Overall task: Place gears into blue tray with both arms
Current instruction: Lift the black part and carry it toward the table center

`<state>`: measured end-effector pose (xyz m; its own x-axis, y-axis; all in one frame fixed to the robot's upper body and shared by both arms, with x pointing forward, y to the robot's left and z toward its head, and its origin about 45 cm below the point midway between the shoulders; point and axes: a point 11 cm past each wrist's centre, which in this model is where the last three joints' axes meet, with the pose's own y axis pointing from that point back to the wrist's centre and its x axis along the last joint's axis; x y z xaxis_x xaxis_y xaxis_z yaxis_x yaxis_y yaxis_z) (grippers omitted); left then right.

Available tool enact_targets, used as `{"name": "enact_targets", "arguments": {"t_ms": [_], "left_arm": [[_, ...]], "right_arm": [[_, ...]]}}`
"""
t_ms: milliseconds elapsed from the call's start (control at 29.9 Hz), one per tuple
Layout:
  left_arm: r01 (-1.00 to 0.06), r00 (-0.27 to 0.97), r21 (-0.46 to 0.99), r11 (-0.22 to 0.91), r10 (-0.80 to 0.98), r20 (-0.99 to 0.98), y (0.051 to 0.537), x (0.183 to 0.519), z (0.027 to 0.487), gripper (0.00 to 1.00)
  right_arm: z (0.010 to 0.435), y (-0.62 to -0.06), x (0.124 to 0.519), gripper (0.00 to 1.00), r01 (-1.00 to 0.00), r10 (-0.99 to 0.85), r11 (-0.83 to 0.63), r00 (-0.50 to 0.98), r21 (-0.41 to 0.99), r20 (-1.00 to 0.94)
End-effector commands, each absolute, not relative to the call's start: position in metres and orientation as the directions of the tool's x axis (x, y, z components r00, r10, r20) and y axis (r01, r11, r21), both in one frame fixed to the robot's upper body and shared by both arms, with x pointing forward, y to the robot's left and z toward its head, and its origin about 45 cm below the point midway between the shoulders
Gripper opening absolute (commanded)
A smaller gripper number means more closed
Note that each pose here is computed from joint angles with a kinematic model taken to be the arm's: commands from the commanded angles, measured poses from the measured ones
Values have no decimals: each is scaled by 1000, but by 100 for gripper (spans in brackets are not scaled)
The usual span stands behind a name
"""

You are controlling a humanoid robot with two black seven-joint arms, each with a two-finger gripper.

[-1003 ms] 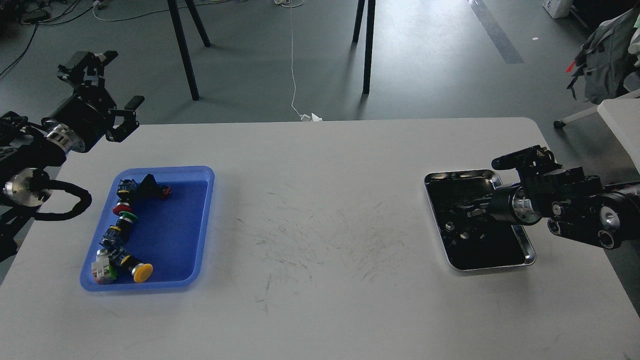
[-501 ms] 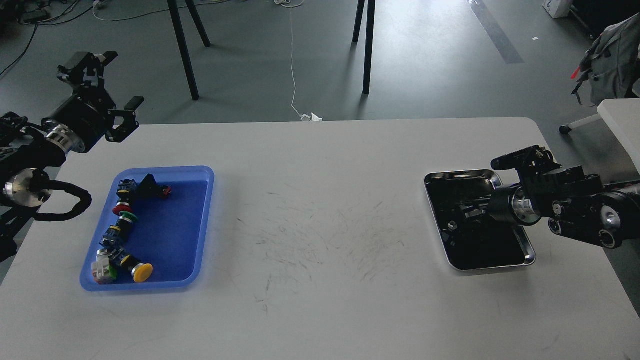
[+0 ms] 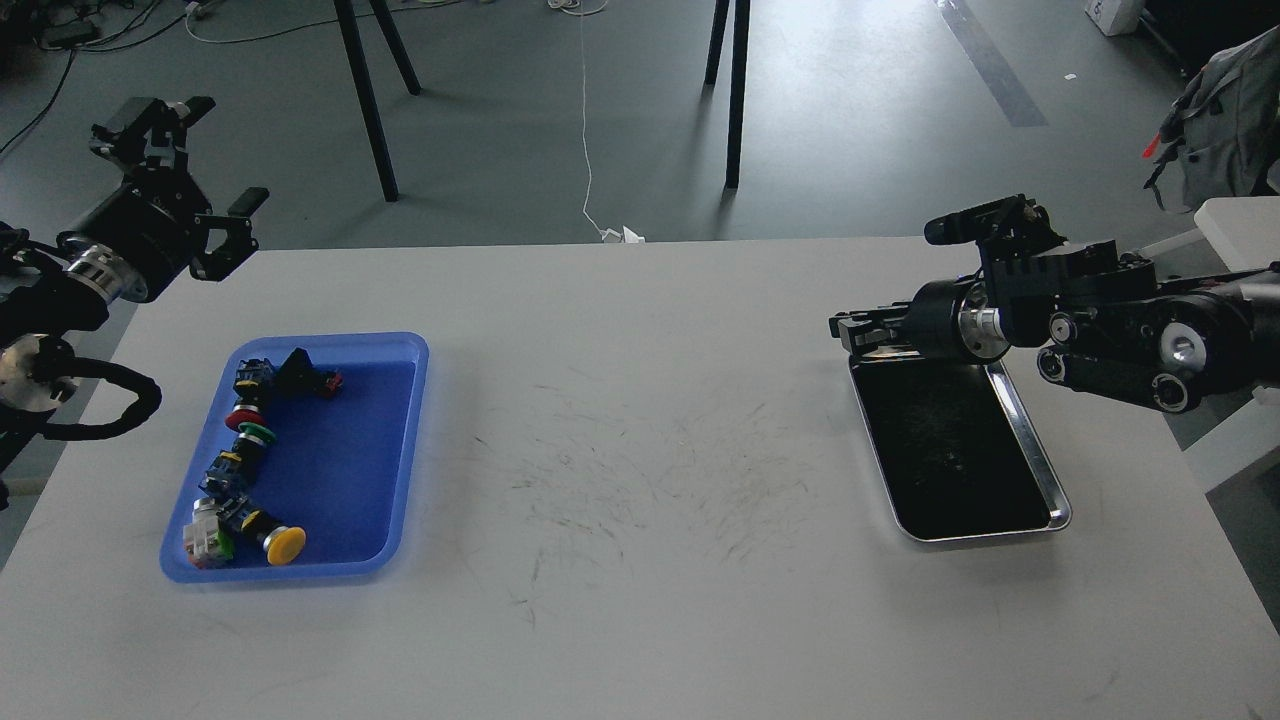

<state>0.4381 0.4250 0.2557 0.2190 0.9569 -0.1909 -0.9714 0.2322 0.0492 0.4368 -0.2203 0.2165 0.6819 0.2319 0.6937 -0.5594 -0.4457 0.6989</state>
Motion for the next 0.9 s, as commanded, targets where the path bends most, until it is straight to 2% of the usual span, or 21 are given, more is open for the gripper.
{"name": "enact_targets", "arguments": {"t_ms": [0, 401, 635, 869], "left_arm": [[-974, 208, 48, 220, 962, -177, 435, 435, 261, 99], [-978, 196, 46, 206, 968, -156, 449, 430, 269, 99], [-979, 192, 44, 201, 969, -153, 451, 430, 271, 99], [-979, 191, 44, 200, 969, -155, 451, 430, 271, 99]], "right_arm": [[227, -174, 440, 3, -540, 254, -515, 646, 666, 720], [222, -57, 406, 1, -406, 304, -732, 523, 547, 796], [188, -36, 378, 1, -389, 227, -801, 507, 456, 832], [161, -47, 367, 1, -397, 194, -823, 478, 408, 857]]}}
